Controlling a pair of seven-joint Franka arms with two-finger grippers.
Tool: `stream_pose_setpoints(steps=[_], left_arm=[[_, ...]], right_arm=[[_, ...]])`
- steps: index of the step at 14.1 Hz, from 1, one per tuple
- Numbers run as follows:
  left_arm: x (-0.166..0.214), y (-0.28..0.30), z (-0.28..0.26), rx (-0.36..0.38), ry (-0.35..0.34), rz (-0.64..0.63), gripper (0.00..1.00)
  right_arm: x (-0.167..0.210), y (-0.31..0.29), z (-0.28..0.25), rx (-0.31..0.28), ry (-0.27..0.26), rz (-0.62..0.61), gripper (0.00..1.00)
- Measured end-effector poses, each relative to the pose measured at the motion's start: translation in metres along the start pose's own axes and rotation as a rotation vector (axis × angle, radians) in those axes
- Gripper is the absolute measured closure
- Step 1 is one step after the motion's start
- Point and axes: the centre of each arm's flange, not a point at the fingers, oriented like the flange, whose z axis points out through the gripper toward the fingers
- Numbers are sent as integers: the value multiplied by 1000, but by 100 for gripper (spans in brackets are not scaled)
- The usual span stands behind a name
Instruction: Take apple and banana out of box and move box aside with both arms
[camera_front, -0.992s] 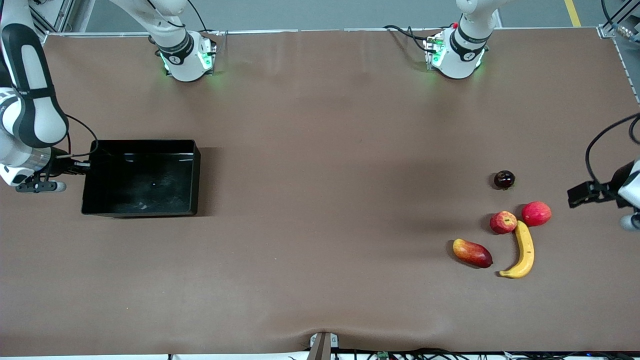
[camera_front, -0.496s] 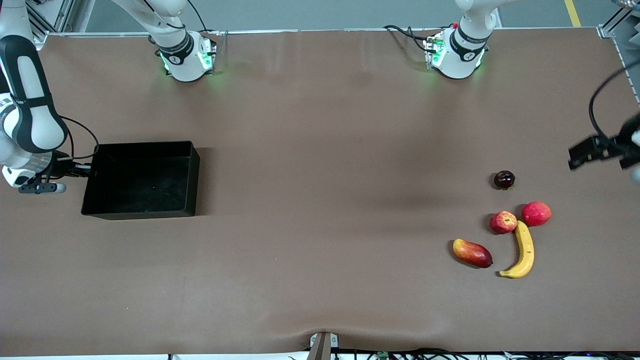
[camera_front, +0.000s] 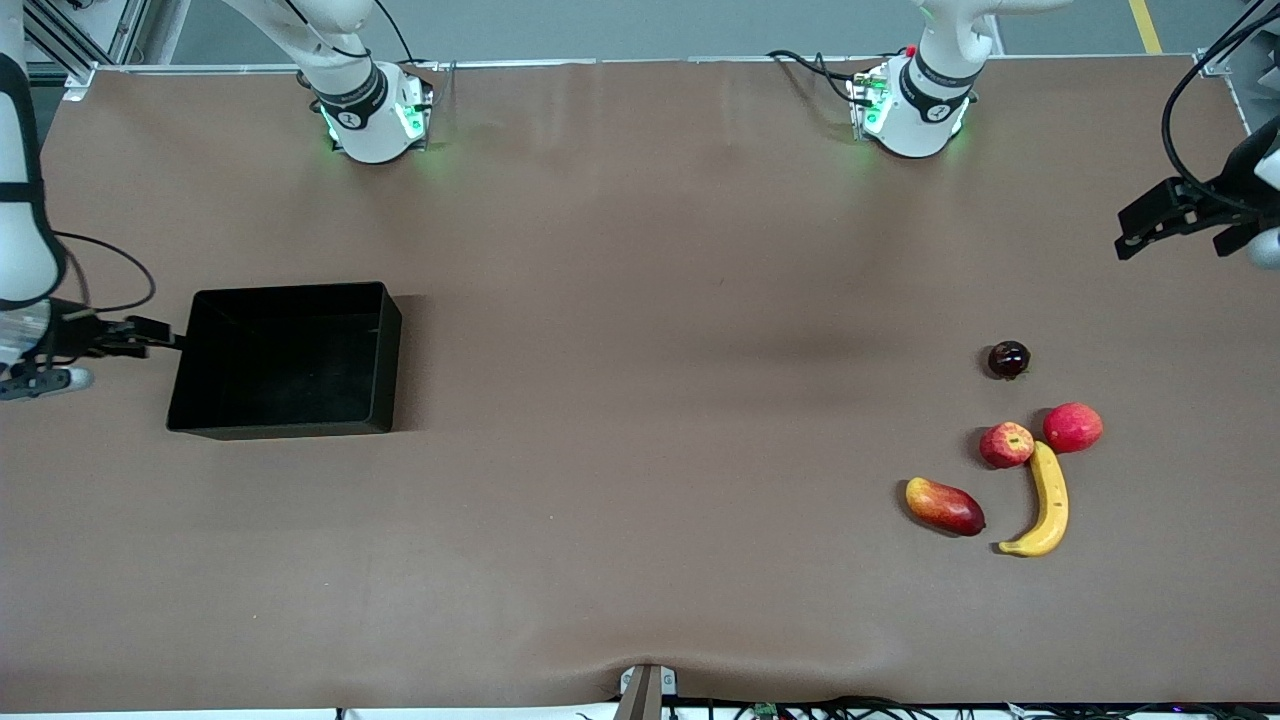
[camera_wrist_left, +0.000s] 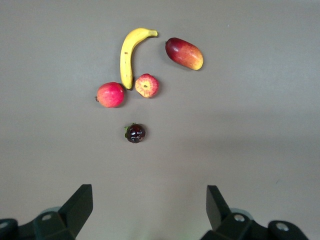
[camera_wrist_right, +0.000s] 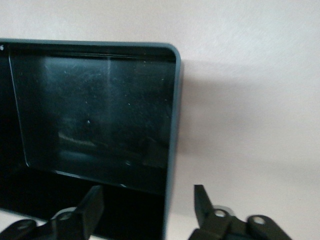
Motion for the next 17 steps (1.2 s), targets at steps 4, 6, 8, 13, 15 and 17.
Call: stream_pose_setpoints(steps=[4, 6, 8, 13, 15, 17], left_arm=[[-2, -1, 3, 0, -6, -12, 0], [-2, -1, 3, 0, -6, -14, 0], [-2, -2, 3, 0, -6, -16, 0], [-3, -4, 2, 0, -6, -20, 0], [-3, -2, 2, 0, -7, -15, 0], [-4, 4, 2, 0, -8, -4, 0]], right_arm=[[12, -1, -61, -72, -6, -67, 0], [27, -16, -87, -98, 20, -107, 0], [47, -48, -114, -134, 16, -168, 0], [54, -105, -145, -97, -84, -168, 0], [52, -125, -149, -77, -117, -87, 0], [51, -157, -158, -81, -137, -9, 0]])
